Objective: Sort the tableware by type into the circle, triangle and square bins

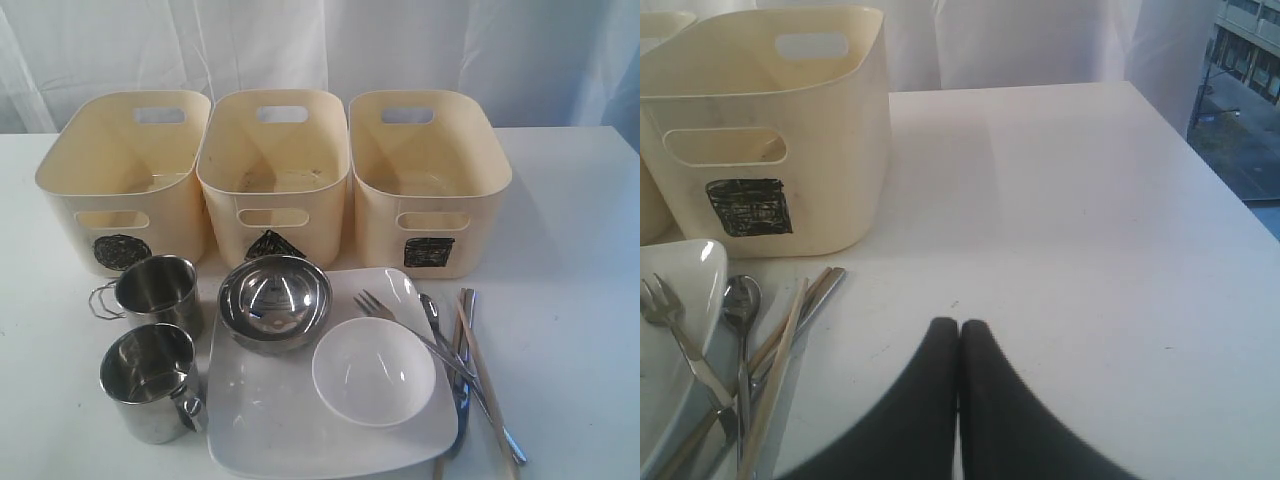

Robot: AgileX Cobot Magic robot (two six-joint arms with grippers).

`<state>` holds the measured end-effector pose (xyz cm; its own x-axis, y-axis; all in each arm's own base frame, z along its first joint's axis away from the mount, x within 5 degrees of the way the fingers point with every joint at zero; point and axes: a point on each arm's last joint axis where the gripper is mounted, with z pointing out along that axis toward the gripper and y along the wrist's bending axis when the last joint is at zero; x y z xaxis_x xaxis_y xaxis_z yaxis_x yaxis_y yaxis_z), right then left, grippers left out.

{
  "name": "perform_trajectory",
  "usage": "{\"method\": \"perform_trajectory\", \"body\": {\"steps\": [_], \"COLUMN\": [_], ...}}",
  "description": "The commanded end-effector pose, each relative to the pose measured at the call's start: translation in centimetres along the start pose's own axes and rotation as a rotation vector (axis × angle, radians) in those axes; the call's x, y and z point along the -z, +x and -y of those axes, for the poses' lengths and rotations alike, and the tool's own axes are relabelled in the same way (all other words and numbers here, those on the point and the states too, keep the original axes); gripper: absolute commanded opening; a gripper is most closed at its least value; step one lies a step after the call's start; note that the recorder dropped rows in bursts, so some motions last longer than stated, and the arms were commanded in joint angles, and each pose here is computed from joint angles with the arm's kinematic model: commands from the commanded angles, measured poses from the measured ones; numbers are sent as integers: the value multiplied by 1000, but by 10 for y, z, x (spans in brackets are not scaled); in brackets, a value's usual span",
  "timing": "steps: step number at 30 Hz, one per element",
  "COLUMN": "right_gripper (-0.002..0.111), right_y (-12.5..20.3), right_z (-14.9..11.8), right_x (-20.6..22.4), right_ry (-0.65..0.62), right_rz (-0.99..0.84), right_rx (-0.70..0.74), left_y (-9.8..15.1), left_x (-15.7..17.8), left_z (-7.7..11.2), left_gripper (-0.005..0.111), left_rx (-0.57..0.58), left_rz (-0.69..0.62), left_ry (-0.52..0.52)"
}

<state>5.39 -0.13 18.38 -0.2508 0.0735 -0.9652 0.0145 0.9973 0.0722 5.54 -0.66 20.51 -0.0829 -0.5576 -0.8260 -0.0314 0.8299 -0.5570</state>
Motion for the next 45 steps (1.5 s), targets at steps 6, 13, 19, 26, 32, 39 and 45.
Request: {"method": "perform_trajectory", "body": {"steps": [6, 13, 19, 26, 32, 39, 45], "right_gripper": [0, 0, 0, 0, 0, 0, 0], "right_y": [1, 1, 1, 1, 1, 1, 1], "right_z": [0, 0, 0, 0, 0, 0, 0], "right_x": [0, 0, 0, 0, 0, 0, 0], "right_ry": [-2, -2, -2, -2, -2, -2, -2], "right_rz": [9, 9, 9, 9, 9, 9, 9], "right_rx": [-7, -7, -7, -7, -7, -7, 12], "left_y": [-28, -46, -61, -63, -53, -55, -55], "left_x": [8, 1, -13, -43, -72, -95, -109], "left_z": [24, 37, 45, 40, 27, 23, 28], "left_gripper": [0, 0, 0, 0, 0, 0, 0], "left_rx": [-174, -245, -360, -424, -408, -369, -290], "left_rz": [22, -22, -80, -218, -359, -418, -506], "left_ry": [63, 56, 40, -12, -81, -113, -90]}}
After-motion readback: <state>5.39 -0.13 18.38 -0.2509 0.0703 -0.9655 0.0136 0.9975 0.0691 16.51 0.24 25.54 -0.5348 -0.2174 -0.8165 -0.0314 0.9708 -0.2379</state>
